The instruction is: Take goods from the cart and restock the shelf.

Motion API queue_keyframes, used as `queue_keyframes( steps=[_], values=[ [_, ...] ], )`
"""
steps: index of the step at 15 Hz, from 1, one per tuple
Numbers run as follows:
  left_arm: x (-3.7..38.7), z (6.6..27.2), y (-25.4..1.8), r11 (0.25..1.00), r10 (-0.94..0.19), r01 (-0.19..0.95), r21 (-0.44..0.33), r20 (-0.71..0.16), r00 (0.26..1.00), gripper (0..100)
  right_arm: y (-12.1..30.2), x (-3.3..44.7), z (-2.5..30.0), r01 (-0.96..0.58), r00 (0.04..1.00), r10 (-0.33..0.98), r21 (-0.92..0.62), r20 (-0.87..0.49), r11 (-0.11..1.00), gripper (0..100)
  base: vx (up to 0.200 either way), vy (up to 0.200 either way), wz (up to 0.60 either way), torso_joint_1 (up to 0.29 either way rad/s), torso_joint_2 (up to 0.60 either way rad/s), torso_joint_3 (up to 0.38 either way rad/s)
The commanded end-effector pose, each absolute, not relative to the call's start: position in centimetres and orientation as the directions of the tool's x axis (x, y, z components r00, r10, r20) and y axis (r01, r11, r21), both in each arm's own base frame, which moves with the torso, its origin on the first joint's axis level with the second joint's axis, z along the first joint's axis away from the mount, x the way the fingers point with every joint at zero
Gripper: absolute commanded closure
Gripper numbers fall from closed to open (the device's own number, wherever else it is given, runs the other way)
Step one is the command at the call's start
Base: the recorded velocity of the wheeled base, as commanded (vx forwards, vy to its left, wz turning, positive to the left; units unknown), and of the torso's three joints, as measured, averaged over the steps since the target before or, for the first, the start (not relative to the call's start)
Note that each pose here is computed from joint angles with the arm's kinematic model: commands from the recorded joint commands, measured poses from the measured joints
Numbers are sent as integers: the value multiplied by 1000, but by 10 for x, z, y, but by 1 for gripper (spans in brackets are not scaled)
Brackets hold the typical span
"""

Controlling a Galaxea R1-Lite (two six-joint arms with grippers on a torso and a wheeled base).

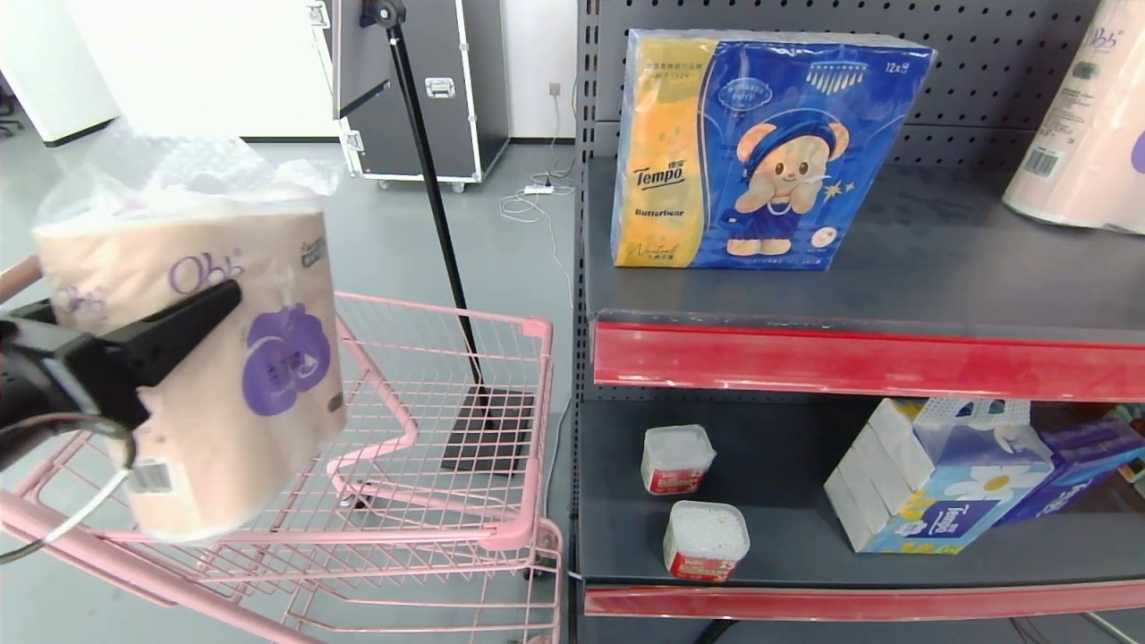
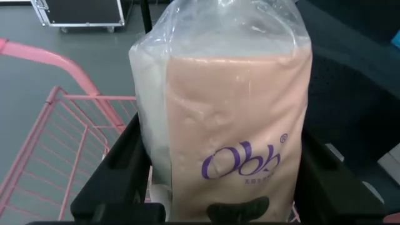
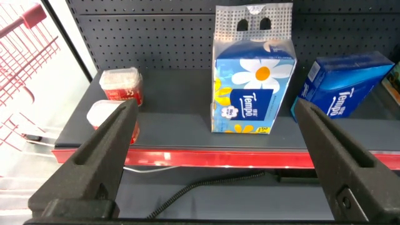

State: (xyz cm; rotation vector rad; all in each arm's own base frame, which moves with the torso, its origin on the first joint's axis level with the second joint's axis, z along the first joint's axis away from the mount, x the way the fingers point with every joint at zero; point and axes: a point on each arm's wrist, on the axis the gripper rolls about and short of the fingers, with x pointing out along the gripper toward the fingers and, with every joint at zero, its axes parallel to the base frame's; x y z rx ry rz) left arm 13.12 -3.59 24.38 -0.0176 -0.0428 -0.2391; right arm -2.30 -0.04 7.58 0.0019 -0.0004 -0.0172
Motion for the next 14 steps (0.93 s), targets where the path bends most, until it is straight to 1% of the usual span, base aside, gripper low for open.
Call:
queue_keyframes(
  steps=[1, 4, 7, 8, 9, 14],
  values=[
    [53, 263, -14, 972, -229, 235, -18, 162, 960, 100, 0, -23, 76, 17, 1000, -17, 2, 0, 1000, 0, 0, 0, 0, 0, 0, 0],
    [15, 250, -3, 974, -221, 226, -19, 150, 964, 100, 0, -23, 76, 17, 1000, -17, 2, 0, 1000, 0, 0, 0, 0, 0, 0, 0],
    [-11, 237, 5, 979, -197, 202, -22, 139, 971, 100, 0, -23, 76, 18, 1000, -18, 2, 0, 1000, 0, 0, 0, 0, 0, 0, 0],
    [-20, 232, 7, 980, -191, 196, -23, 145, 971, 100, 0, -23, 76, 18, 1000, -18, 2, 0, 1000, 0, 0, 0, 0, 0, 0, 0],
    [-30, 228, 10, 982, -182, 189, -26, 170, 968, 100, 0, -23, 76, 18, 1000, -18, 2, 0, 1000, 0, 0, 0, 0, 0, 0, 0],
    [-47, 215, 15, 985, -162, 170, -30, 173, 971, 100, 0, -23, 76, 18, 1000, -18, 2, 0, 1000, 0, 0, 0, 0, 0, 0, 0]
  ],
)
